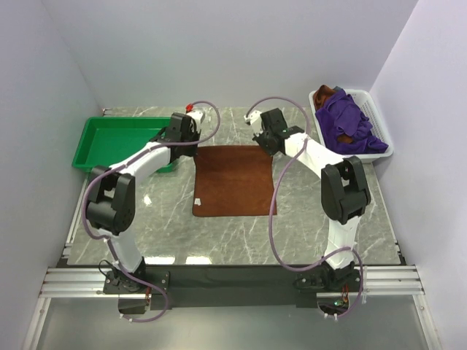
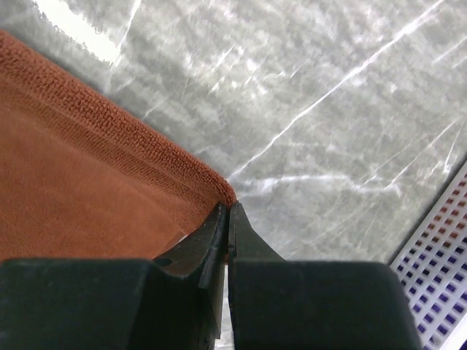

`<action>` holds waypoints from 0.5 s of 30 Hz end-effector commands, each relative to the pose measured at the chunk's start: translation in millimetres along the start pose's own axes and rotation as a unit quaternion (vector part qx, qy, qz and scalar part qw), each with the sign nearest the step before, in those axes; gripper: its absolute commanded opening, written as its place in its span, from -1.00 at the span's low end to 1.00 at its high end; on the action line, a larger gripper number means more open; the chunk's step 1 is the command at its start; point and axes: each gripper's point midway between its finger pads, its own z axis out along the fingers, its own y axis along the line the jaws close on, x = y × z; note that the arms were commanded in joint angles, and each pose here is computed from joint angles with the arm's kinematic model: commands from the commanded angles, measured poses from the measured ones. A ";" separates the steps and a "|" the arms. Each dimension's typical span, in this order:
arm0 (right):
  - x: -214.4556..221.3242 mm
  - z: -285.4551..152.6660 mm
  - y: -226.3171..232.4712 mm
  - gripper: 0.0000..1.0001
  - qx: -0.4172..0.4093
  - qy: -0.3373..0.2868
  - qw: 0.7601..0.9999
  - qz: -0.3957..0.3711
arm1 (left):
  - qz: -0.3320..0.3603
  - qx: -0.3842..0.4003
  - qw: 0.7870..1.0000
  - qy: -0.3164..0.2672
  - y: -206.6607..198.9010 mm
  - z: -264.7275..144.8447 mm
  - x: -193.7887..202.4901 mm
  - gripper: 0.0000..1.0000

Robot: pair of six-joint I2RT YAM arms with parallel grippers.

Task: Fold and stack the towels
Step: Fold the towel

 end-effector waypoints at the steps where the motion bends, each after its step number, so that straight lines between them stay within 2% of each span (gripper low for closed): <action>1: 0.8 -20.6 -21.8 -1.00 0.066 -0.010 0.998 0.008 | -0.018 -0.025 0.999 -0.032 11.4 -20.7 -9.6 -0.99; 15: 34.2 -48.0 0.8 -0.99 0.102 -0.014 0.995 0.008 | -0.031 -0.028 0.998 -0.046 -10.9 -53.8 19.7 -0.99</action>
